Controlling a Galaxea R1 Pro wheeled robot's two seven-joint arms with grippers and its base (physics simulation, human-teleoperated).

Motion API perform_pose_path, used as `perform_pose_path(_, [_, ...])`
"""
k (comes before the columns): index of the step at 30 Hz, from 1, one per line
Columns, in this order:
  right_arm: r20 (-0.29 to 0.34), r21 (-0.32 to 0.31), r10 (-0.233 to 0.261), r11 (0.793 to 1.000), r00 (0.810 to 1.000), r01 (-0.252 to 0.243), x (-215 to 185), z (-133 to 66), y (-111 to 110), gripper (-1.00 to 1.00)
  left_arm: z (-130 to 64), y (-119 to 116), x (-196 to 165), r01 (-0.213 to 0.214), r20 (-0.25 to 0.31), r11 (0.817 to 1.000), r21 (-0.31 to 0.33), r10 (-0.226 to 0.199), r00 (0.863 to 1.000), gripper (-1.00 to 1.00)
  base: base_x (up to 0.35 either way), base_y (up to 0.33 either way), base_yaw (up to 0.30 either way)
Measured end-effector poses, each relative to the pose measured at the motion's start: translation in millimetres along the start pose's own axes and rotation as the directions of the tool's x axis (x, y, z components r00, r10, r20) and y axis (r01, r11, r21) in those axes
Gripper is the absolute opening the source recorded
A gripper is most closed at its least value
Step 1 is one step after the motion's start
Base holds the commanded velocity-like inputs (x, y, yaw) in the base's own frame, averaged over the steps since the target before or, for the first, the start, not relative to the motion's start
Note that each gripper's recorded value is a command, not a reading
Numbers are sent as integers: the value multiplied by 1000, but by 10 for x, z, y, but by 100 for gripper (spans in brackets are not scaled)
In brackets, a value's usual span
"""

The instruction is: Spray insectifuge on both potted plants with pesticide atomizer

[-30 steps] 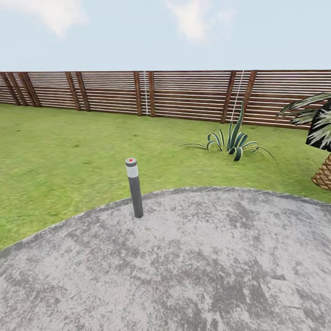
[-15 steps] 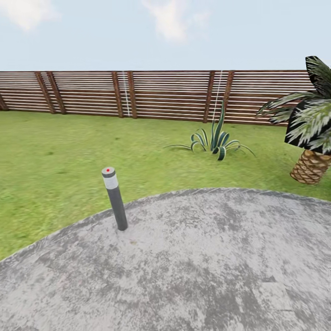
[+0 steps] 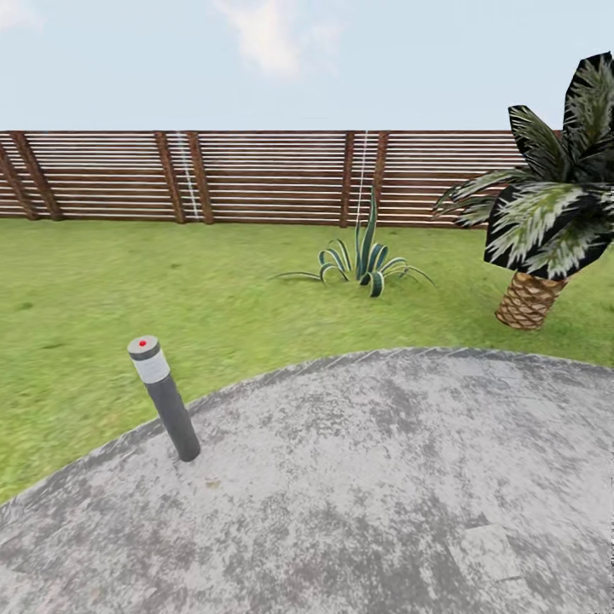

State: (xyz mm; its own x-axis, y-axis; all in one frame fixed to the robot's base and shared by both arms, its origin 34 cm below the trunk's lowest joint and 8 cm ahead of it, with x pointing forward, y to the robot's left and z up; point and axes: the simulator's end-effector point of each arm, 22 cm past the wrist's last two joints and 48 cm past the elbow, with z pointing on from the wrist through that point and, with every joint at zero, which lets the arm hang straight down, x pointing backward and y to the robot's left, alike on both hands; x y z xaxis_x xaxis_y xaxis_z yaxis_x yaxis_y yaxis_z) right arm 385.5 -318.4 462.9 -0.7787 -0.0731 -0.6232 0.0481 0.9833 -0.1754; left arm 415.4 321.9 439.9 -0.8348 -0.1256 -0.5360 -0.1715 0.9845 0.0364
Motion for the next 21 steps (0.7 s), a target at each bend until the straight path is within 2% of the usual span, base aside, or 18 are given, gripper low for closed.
perform_pose_path(16, [-1,0,0,1000,1000,0,6,-2,3,100,0,0,0,0,0,1000,0,0,1000,100,302,0,-267])
perform_pose_path(21, [-2,0,0,1000,1000,0,7,-2,4,100,0,0,0,0,0,1000,0,0,1000,100,301,79,-267])
